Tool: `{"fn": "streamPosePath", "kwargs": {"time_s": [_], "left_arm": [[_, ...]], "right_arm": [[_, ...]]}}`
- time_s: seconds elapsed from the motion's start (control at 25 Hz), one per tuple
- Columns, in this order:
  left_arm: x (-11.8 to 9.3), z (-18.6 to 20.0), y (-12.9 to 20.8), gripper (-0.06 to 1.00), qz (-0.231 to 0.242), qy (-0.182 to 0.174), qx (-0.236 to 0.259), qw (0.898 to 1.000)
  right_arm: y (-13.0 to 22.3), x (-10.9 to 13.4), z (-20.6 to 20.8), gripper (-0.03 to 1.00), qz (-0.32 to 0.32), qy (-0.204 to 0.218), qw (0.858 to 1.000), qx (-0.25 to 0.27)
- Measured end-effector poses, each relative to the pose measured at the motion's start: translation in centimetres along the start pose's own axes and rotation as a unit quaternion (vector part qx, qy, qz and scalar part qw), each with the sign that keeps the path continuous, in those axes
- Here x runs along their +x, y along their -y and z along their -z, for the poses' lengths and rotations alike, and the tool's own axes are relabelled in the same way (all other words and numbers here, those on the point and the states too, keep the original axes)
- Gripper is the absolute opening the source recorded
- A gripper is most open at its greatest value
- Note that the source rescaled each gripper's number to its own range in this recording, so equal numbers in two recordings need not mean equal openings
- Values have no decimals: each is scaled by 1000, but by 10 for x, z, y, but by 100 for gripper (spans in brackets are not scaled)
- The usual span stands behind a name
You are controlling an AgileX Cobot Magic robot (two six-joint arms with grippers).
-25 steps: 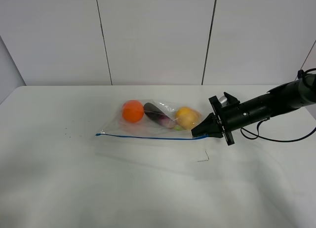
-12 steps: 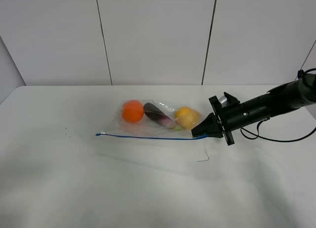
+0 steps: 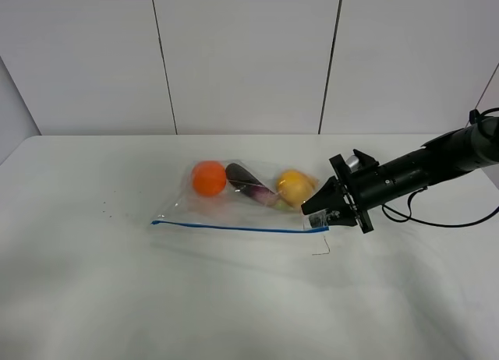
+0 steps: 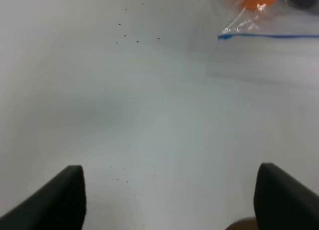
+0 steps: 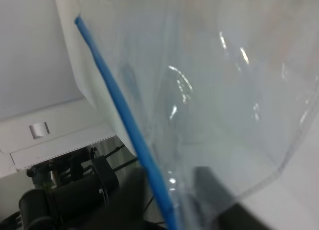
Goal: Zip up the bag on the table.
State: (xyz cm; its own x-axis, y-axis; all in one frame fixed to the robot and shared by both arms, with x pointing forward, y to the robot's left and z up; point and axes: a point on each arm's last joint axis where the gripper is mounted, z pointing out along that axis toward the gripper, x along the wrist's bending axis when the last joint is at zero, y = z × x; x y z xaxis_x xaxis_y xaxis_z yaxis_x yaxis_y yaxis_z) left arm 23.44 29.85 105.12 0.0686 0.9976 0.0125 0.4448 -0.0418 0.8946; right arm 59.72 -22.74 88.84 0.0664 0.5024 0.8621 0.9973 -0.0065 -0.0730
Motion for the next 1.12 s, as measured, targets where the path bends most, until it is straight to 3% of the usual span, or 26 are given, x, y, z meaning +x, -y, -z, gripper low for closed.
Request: {"fn": "streamPosePath", "kwargs": {"time_s": [0.08,0.2,0.36,0.48,0.6,0.88,1.12], "left_arm": [[0,0,0,100,0,0,0,1000],[0,0,0,100,0,0,0,1000],[0,0,0,100,0,0,0,1000],[0,0,0,100,0,0,0,1000],[0,0,0,100,0,0,0,1000],[0,0,0,100,0,0,0,1000],[0,0,0,100,0,0,0,1000]], "right_arm": [[-1,3,3,71,13,14,1000,7],[-6,19,18,81,43,59,997,10],[-13,51,52,83,88,171,981,-9],[-15,76,83,84,107,263,958,-44],[-12,99,108,85,118,326,935,-82],[11,127,140,85,132,400,901,-104],[26,143,157,85,131,430,883,-137]]}}
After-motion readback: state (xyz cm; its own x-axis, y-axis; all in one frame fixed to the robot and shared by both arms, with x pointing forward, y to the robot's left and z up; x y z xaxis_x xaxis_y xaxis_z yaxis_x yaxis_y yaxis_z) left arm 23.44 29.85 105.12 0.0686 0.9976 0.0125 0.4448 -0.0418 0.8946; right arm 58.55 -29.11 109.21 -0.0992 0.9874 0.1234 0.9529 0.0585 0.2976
